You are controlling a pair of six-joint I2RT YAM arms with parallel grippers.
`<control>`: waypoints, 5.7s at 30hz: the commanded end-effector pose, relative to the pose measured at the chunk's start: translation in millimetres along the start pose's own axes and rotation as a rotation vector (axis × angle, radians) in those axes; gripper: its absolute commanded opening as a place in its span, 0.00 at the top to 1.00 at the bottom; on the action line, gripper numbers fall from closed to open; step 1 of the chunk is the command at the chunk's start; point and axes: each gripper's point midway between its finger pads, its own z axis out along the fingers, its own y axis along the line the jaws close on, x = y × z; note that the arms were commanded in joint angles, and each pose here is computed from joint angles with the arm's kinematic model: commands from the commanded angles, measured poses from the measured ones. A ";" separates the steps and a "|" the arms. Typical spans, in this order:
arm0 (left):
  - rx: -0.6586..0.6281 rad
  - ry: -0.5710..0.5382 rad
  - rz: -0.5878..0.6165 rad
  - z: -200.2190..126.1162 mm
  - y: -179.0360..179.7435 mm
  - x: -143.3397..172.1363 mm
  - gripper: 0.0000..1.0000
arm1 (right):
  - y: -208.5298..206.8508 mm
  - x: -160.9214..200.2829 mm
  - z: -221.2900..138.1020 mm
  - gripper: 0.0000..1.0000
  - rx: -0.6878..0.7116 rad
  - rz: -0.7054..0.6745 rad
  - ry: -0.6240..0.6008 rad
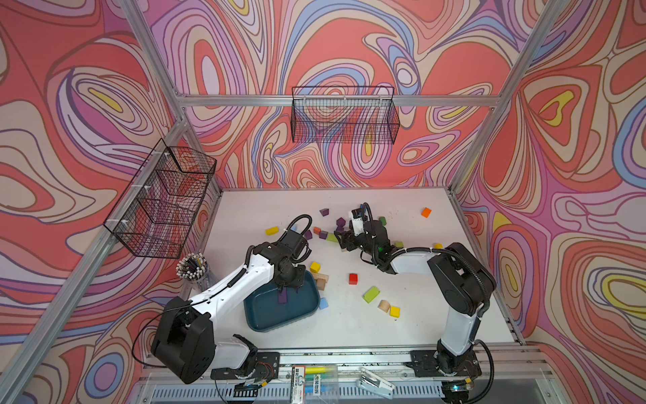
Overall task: Pick purple bricks into the storage bin
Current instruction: Place the building block in the storage box, then pick up the storage box at the center of the board.
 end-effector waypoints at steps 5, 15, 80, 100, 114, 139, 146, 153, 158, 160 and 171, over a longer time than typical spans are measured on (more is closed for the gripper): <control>0.000 0.018 -0.041 19.4 -2.1 18.0 0.79 | -10.9 -5.4 -3.6 0.21 0.049 0.032 -0.025; -0.014 0.067 -0.057 51.4 -0.5 33.0 0.78 | -17.0 -4.3 -2.2 0.20 0.071 0.050 -0.019; -0.208 -0.142 0.176 -54.6 4.7 -41.7 0.31 | -18.6 -5.5 -2.7 0.20 0.054 0.057 -0.035; 0.020 -0.073 -0.277 -5.3 -55.0 -30.4 0.46 | -30.7 -8.7 -9.2 0.20 0.067 0.098 -0.058; -0.086 -0.051 -0.404 22.6 -62.1 -25.2 0.49 | -37.5 -11.3 -16.5 0.20 0.065 0.126 -0.082; -0.216 -0.018 -0.452 57.3 -54.4 -19.0 0.96 | -47.0 -12.9 -21.0 0.20 0.063 0.164 -0.101; -0.247 -0.071 -0.408 22.8 -47.3 -30.1 1.00 | -47.1 -13.2 -20.1 0.20 0.062 0.166 -0.100; -0.296 -0.135 -0.325 -21.9 -42.2 -50.8 1.00 | -47.4 -12.5 -19.7 0.20 0.061 0.167 -0.096; -0.291 -0.146 -0.290 -40.0 -38.4 -68.5 1.00 | -47.5 -13.2 -20.7 0.20 0.063 0.168 -0.099; -0.277 -0.132 -0.285 -43.2 -35.6 -75.6 1.00 | -47.2 -12.7 -21.0 0.20 0.063 0.169 -0.097; -0.315 -0.121 -0.236 -53.2 -13.4 -118.6 1.00 | -47.4 -13.0 -20.1 0.20 0.059 0.169 -0.098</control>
